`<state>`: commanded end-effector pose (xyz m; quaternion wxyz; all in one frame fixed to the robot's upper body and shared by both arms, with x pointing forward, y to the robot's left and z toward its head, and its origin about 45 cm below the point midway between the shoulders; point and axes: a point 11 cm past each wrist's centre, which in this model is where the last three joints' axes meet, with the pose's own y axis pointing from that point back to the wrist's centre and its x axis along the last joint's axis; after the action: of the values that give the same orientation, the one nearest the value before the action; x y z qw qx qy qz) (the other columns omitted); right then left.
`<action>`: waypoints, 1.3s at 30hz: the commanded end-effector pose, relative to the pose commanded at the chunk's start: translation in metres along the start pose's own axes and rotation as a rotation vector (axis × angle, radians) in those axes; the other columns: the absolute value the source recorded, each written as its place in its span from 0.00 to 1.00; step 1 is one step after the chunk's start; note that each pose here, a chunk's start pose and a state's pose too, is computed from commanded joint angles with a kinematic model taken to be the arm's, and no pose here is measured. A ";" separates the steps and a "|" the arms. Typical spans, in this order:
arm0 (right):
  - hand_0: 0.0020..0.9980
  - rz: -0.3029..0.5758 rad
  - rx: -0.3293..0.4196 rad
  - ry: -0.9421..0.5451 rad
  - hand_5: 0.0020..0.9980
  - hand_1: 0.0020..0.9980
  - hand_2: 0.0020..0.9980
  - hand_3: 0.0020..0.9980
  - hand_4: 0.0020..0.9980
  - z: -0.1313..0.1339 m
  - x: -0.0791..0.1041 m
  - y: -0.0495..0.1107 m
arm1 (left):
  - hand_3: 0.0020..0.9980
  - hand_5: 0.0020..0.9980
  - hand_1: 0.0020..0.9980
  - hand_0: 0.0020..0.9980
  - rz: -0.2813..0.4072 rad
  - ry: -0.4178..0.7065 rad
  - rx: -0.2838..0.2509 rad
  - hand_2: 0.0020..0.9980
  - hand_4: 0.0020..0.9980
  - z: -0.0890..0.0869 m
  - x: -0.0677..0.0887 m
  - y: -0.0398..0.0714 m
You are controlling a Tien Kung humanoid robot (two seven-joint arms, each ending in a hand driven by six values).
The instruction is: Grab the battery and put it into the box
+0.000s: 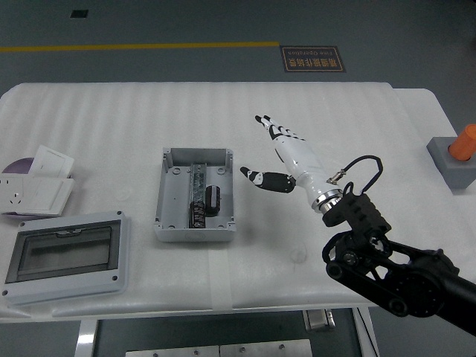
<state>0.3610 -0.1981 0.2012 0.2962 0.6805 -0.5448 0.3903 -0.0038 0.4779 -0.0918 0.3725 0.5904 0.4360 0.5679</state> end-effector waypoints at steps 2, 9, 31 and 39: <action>0.87 0.043 -0.021 -0.010 0.38 0.94 0.96 1.00 0.80 0.012 0.015 0.001 | 0.54 0.16 0.62 0.58 0.004 -0.001 -0.001 0.51 0.69 0.001 0.002 0.000; 0.85 0.178 -0.076 -0.133 0.38 0.90 0.93 1.00 0.79 0.046 0.049 0.010 | 0.54 0.15 0.62 0.58 0.013 -0.005 -0.005 0.51 0.69 0.003 0.009 0.001; 0.71 0.453 -0.102 -0.390 0.40 0.77 0.79 0.85 0.78 0.103 0.123 0.037 | 0.54 0.15 0.62 0.58 -0.001 0.014 0.007 0.51 0.69 -0.008 0.002 -0.001; 0.69 0.484 -0.109 -0.445 0.41 0.75 0.78 0.84 0.78 0.110 0.134 0.042 | 0.54 0.15 0.62 0.58 -0.002 0.023 0.005 0.52 0.69 -0.006 0.002 -0.001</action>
<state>0.3571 -0.3678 0.2576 0.1047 0.5828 -0.7623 0.2614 -0.0096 0.4795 -0.0913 0.3664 0.5845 0.4422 0.5732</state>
